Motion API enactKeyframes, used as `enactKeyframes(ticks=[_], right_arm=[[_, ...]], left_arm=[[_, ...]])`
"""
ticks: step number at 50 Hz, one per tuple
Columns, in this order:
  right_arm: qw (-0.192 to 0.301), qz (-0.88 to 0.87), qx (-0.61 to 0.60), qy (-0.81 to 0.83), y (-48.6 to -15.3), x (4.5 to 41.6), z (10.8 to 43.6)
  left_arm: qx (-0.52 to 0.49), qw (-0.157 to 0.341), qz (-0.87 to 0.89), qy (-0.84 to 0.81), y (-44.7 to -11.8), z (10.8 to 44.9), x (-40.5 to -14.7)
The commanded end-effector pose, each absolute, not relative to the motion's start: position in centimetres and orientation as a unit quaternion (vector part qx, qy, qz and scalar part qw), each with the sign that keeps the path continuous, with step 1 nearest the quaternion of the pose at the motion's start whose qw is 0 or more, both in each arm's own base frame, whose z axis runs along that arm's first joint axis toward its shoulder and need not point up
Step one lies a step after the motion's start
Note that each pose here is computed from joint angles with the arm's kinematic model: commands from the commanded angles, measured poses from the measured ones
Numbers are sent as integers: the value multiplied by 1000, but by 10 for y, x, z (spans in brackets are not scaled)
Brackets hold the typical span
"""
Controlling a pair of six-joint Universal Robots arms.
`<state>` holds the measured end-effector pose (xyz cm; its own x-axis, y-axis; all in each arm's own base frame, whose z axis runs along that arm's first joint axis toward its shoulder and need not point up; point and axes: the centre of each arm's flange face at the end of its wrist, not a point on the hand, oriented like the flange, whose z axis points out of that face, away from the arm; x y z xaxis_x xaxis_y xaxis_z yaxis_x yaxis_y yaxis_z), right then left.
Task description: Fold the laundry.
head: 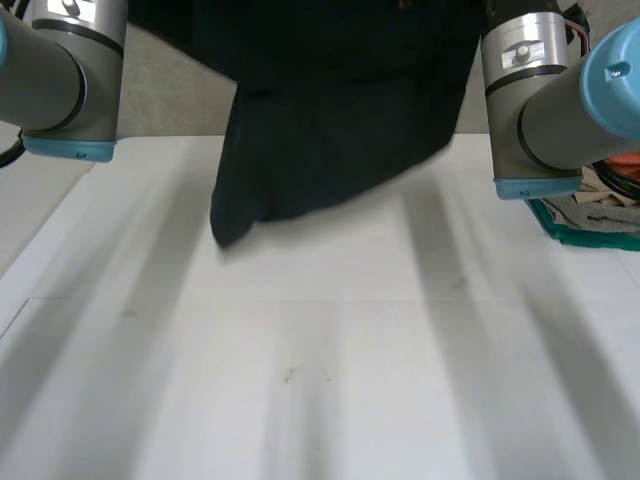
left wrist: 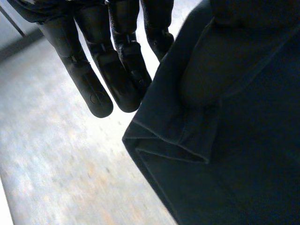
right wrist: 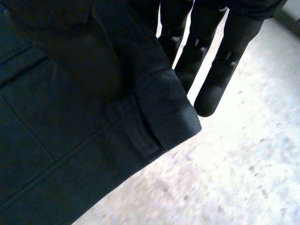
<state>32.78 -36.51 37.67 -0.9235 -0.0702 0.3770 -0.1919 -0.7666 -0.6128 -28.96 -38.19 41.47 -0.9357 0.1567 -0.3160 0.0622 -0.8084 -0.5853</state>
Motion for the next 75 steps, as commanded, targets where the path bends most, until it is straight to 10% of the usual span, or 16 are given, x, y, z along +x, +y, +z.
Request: enactKeyframes(ticks=[1, 19, 41, 53, 64, 75], right_arm=[[28, 897, 220, -383, -362, 329, 355], [42, 633, 440, -636, -320, 307, 160], [76, 360, 584, -723, -168, 213, 181], [86, 401, 578, -705, -179, 220, 182], [124, 593, 437, -665, -297, 261, 194], [159, 679, 410, -588, -374, 294, 151]], left_arm=[[-196, 37, 917, -346, -366, 391, -291], [-340, 72, 670, -656, -268, 172, -288], [-455, 40, 367, -811, -111, 183, -231], [-395, 21, 482, -781, -180, 209, -243], [-345, -1, 691, -635, -315, 213, -307], [-336, -17, 735, -589, -371, 167, -339]])
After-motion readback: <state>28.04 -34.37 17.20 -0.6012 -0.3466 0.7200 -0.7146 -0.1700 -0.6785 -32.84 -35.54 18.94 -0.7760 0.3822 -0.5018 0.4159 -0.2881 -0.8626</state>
